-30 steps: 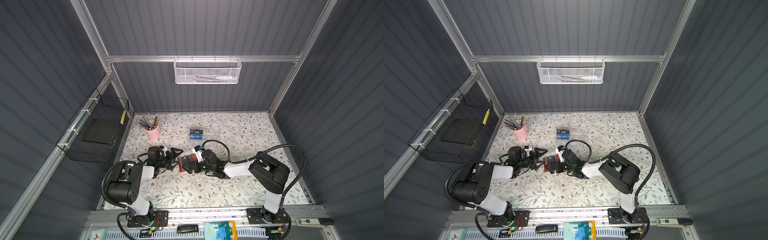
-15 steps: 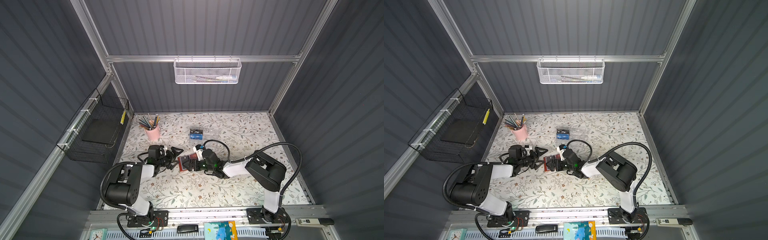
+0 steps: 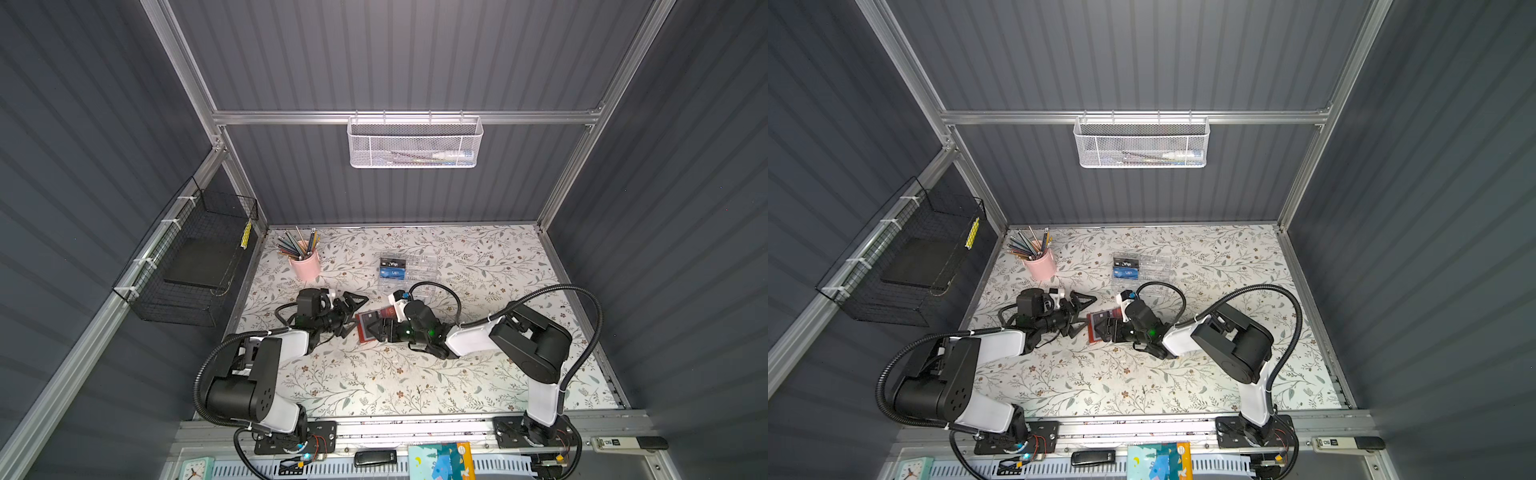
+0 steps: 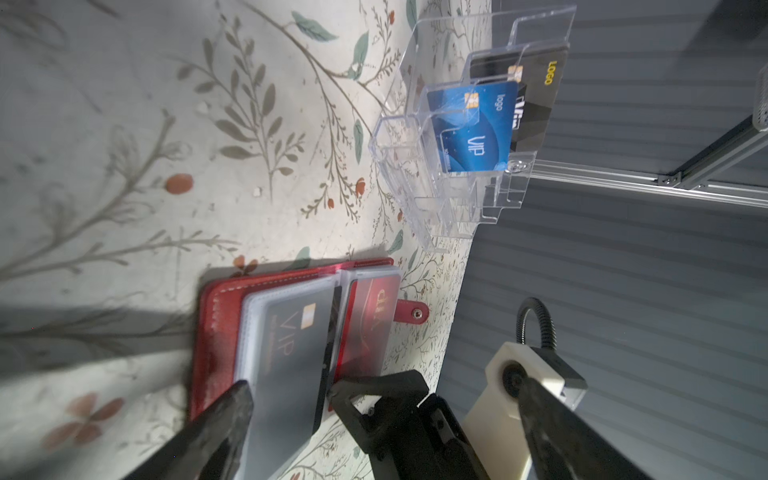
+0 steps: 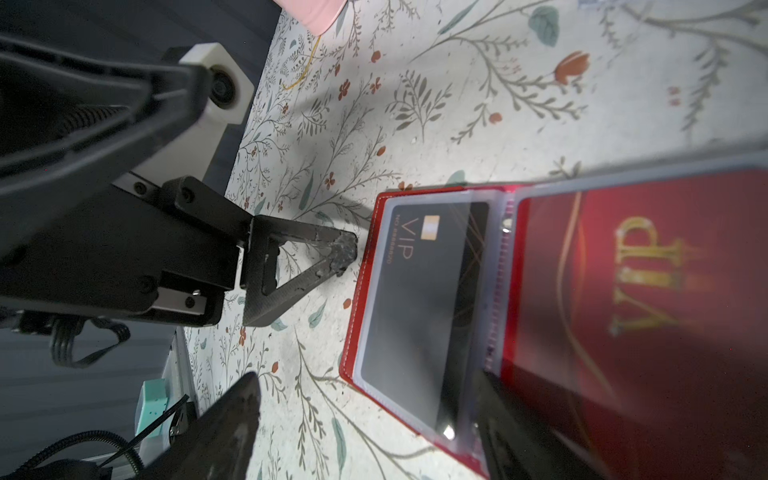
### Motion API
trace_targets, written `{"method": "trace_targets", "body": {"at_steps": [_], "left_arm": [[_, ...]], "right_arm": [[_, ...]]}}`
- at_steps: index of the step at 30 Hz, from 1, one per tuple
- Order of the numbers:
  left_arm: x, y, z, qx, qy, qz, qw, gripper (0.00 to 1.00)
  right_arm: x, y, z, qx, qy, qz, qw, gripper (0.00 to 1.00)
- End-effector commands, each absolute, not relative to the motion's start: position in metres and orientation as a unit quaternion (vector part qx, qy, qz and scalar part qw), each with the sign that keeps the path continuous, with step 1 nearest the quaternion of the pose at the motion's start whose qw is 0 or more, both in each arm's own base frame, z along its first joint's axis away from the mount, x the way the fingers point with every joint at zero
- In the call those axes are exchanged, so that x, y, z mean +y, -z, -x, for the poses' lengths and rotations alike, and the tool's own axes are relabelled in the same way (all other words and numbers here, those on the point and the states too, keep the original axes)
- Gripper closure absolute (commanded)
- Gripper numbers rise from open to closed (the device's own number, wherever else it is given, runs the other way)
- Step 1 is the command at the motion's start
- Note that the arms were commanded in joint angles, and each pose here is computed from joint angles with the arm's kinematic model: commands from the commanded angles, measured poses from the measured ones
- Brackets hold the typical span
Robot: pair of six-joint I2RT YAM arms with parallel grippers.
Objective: Take the credit cards out of the card holder
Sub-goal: Take out the credit card from the card holder.
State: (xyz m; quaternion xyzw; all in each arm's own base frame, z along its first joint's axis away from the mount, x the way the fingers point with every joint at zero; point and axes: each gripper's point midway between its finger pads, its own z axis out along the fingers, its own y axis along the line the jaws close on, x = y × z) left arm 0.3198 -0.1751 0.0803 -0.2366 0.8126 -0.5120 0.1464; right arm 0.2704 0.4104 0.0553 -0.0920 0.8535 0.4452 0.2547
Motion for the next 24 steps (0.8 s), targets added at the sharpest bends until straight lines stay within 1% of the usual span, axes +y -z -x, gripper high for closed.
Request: {"method": "trace_targets", "body": {"at_steps": [1, 11, 18, 24], "left_arm": [[-0.182, -0.079, -0.327, 0.813, 0.512, 0.236, 0.146, 0.0], [-0.18, -0.059, -0.325, 0.817, 0.503, 0.248, 0.135, 0.0], [-0.179, -0.046, -0.319, 0.817, 0.501, 0.256, 0.127, 0.0], [-0.179, -0.041, -0.315, 0.816, 0.503, 0.258, 0.121, 0.0]], "right_arm": [[0.399, -0.024, -0.263, 0.878, -0.411, 0.072, 0.232, 0.2], [0.397, -0.014, -0.26, 0.882, -0.409, 0.06, 0.227, 0.23], [0.398, -0.016, -0.262, 0.874, -0.422, 0.054, 0.234, 0.26], [0.403, -0.026, -0.267, 0.863, -0.441, 0.049, 0.242, 0.32]]}}
